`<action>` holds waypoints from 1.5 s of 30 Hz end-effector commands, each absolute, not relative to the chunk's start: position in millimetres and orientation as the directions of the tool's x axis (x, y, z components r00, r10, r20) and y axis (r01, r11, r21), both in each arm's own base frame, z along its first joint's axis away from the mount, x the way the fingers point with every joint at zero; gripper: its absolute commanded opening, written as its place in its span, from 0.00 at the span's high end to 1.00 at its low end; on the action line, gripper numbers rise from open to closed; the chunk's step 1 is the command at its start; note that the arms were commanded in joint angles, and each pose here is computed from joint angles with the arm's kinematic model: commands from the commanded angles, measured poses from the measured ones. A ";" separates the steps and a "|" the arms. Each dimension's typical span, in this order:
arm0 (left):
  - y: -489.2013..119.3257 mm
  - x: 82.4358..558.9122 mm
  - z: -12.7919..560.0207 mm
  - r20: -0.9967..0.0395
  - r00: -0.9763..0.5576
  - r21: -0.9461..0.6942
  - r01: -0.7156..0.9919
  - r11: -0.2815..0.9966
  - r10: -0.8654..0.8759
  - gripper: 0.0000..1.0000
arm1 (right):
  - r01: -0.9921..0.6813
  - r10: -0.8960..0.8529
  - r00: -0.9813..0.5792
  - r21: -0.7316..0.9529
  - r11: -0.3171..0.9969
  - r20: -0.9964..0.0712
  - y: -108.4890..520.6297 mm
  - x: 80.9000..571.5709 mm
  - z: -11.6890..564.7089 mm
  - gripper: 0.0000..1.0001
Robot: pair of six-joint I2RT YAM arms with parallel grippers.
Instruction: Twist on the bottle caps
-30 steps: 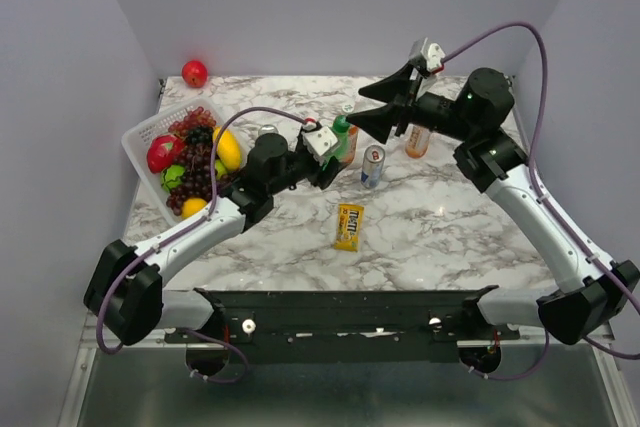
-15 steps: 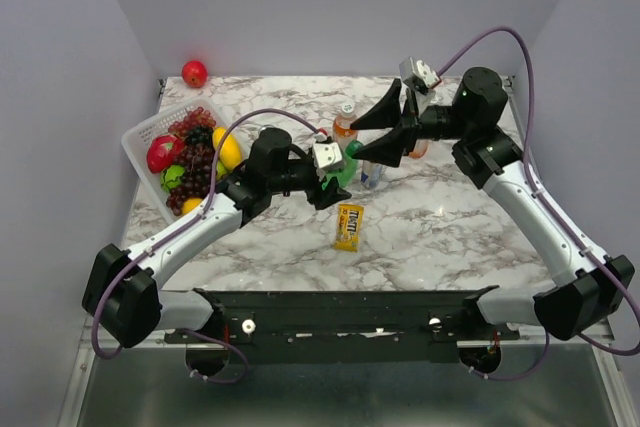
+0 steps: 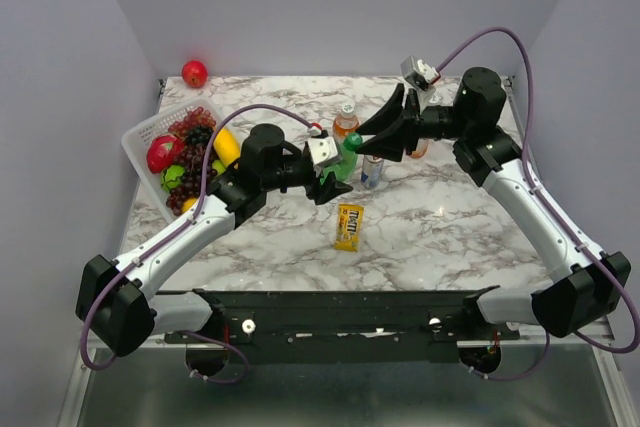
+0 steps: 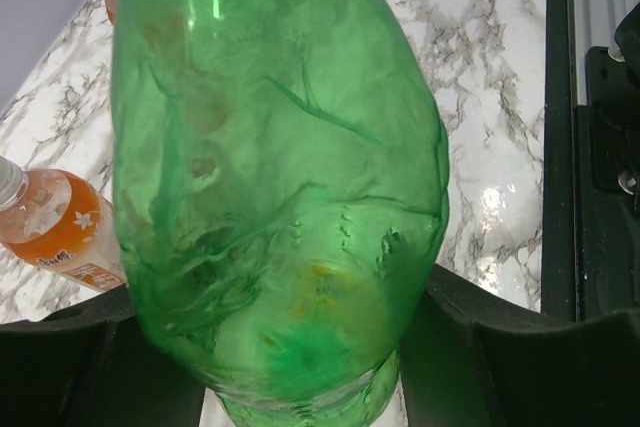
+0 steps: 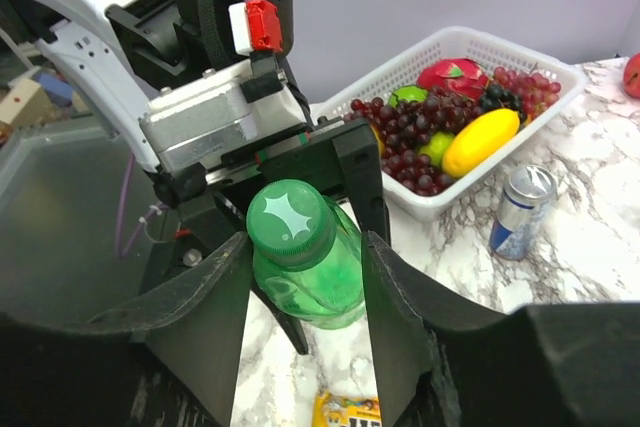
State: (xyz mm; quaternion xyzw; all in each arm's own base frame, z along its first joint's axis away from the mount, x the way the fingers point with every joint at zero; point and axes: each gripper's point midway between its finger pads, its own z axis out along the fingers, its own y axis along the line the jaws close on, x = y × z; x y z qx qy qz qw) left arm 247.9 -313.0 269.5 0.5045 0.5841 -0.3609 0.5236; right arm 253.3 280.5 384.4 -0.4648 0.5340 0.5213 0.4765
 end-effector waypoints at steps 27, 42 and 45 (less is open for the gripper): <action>-313.9 273.5 288.5 -0.986 0.063 0.116 0.921 0.371 0.152 1.00 | -0.982 0.077 -0.123 0.132 0.133 -0.989 280.7 274.4 392.4 0.75; -287.3 296.2 274.3 -0.967 0.024 0.163 0.820 0.548 0.252 0.01 | -0.944 0.045 -0.092 0.101 0.313 -0.995 254.8 303.8 395.2 0.79; -275.2 295.0 259.3 -0.948 0.011 0.195 0.809 0.554 0.317 0.01 | -0.924 0.014 -0.100 0.098 0.370 -0.995 232.4 311.9 395.9 0.79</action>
